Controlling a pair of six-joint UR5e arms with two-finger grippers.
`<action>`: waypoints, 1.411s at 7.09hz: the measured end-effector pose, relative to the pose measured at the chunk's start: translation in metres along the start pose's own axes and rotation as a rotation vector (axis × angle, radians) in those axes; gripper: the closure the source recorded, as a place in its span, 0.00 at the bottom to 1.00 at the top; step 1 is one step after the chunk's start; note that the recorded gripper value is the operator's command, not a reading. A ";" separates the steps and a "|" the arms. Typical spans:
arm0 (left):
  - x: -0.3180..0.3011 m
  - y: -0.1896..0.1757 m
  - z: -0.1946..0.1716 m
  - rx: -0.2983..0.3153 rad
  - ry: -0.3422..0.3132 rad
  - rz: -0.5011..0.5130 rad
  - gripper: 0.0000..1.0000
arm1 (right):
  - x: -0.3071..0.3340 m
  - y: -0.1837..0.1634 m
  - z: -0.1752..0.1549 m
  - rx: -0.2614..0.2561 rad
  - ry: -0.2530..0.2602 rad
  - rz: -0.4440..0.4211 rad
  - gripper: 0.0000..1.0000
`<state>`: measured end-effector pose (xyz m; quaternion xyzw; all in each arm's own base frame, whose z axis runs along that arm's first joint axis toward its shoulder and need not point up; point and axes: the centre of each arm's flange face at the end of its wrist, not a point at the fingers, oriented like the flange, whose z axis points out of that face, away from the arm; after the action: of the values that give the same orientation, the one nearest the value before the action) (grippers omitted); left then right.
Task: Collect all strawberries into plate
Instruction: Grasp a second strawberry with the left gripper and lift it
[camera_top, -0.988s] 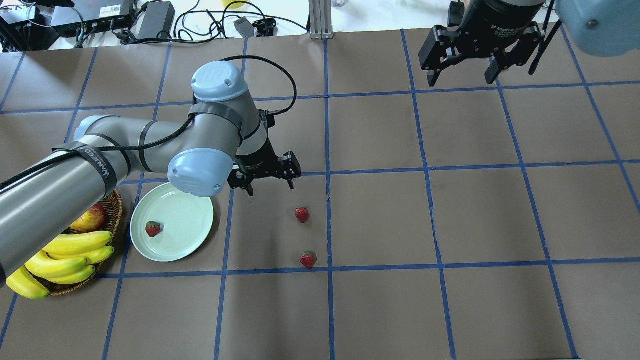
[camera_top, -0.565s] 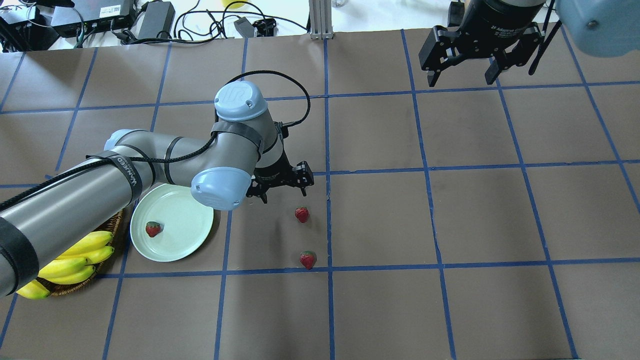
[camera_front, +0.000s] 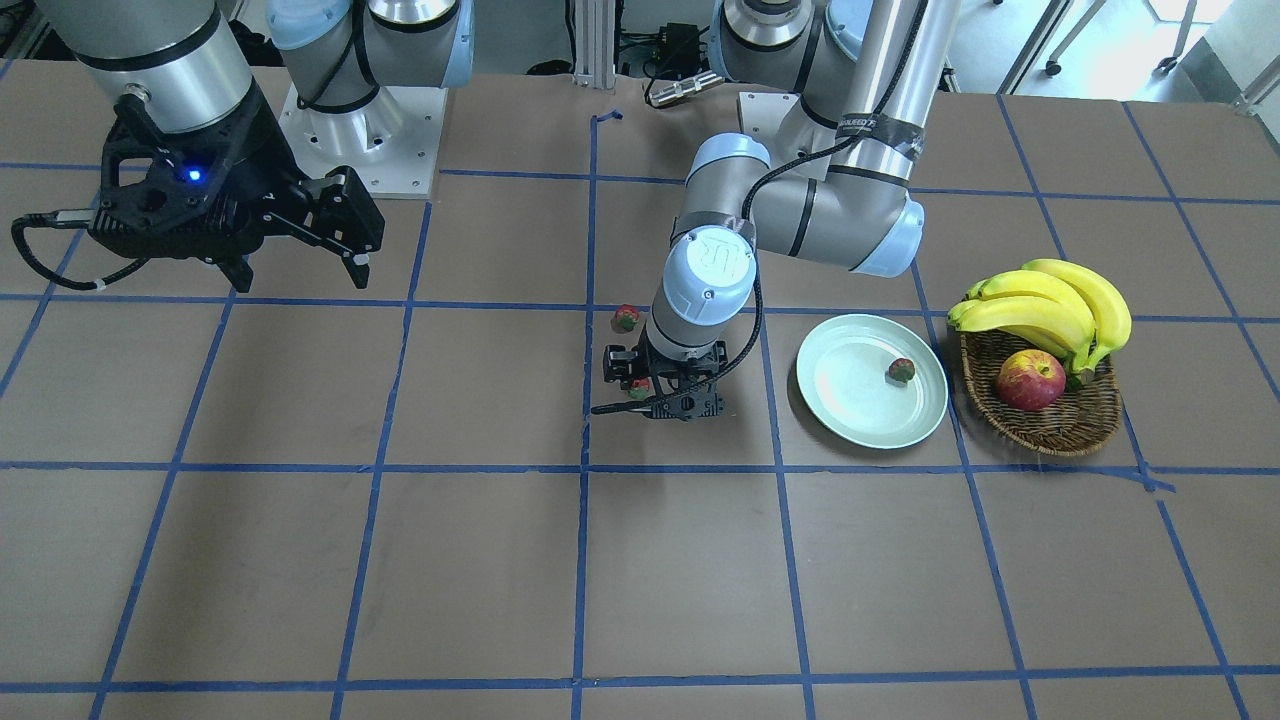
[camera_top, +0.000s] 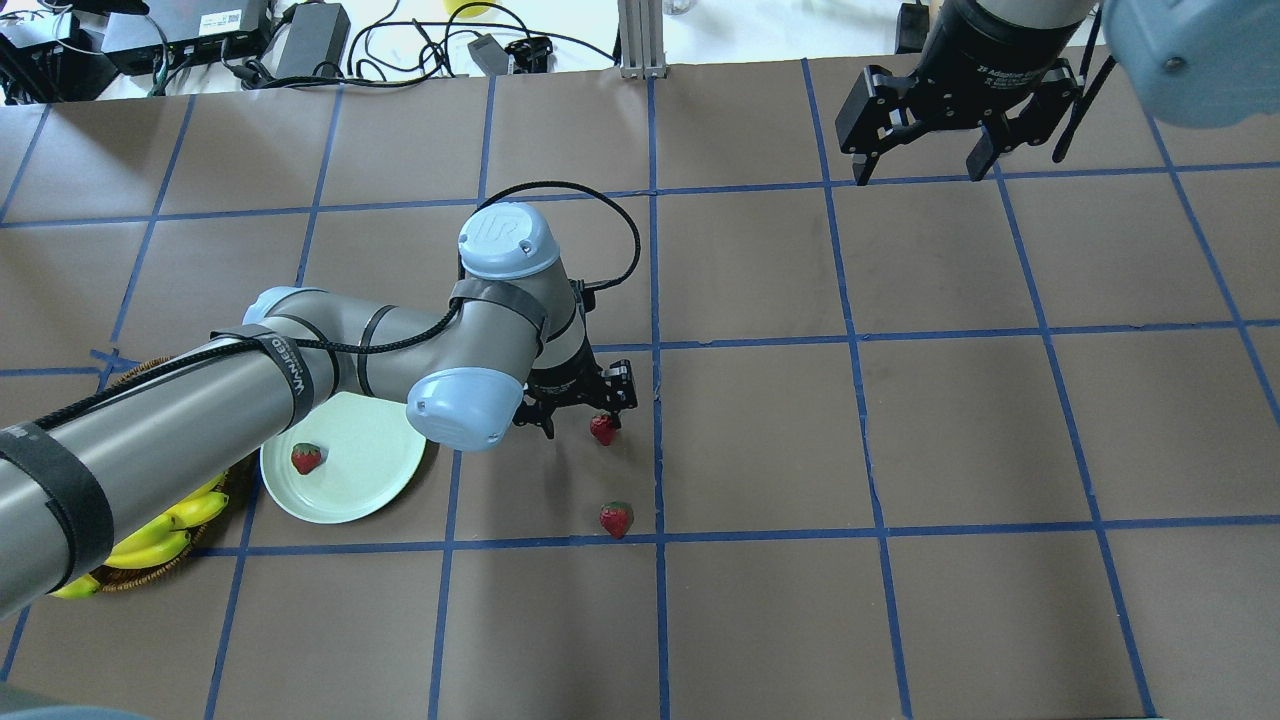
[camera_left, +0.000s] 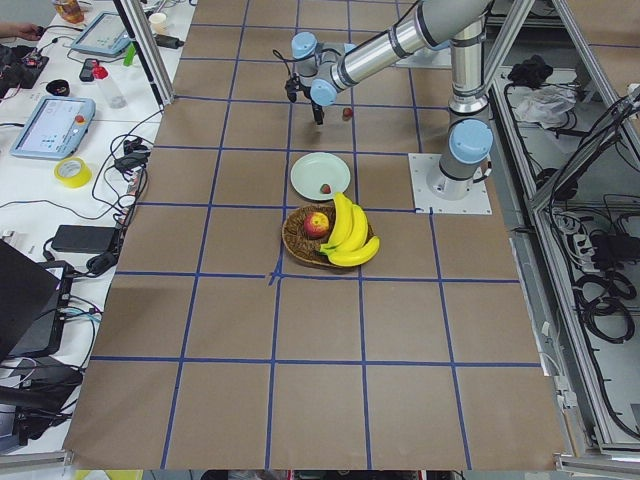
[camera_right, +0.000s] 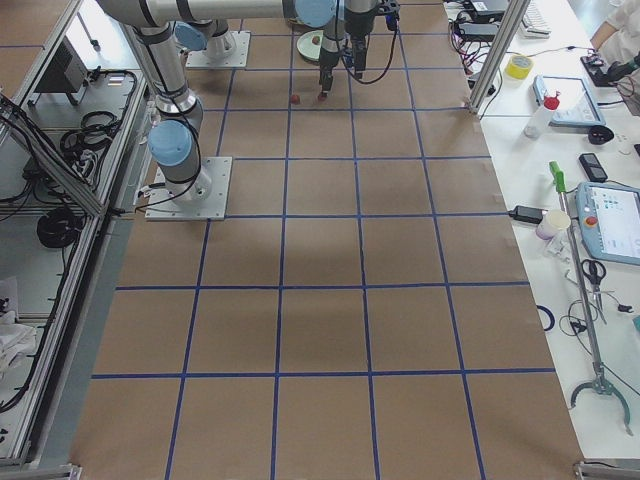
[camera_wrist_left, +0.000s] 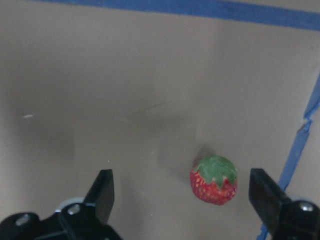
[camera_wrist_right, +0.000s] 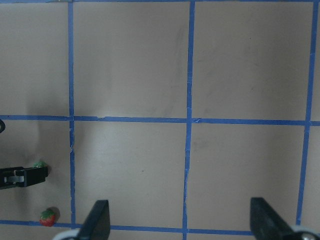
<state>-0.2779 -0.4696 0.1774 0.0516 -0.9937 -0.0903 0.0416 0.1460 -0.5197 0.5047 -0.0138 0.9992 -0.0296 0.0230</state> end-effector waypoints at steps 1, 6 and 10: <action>0.002 0.001 0.000 -0.007 0.018 -0.002 0.35 | 0.001 -0.001 -0.003 0.007 0.001 0.002 0.00; 0.004 -0.001 0.000 -0.008 0.032 -0.027 1.00 | 0.005 -0.003 -0.027 0.054 0.030 0.019 0.00; -0.033 -0.039 -0.060 0.045 0.014 -0.090 1.00 | 0.002 0.008 -0.039 0.085 0.084 0.138 0.00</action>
<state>-0.2356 -0.5147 0.2267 0.0978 -0.9918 -0.0693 0.0435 0.1424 -0.5100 0.5430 0.0572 0.9957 -0.0710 -0.0162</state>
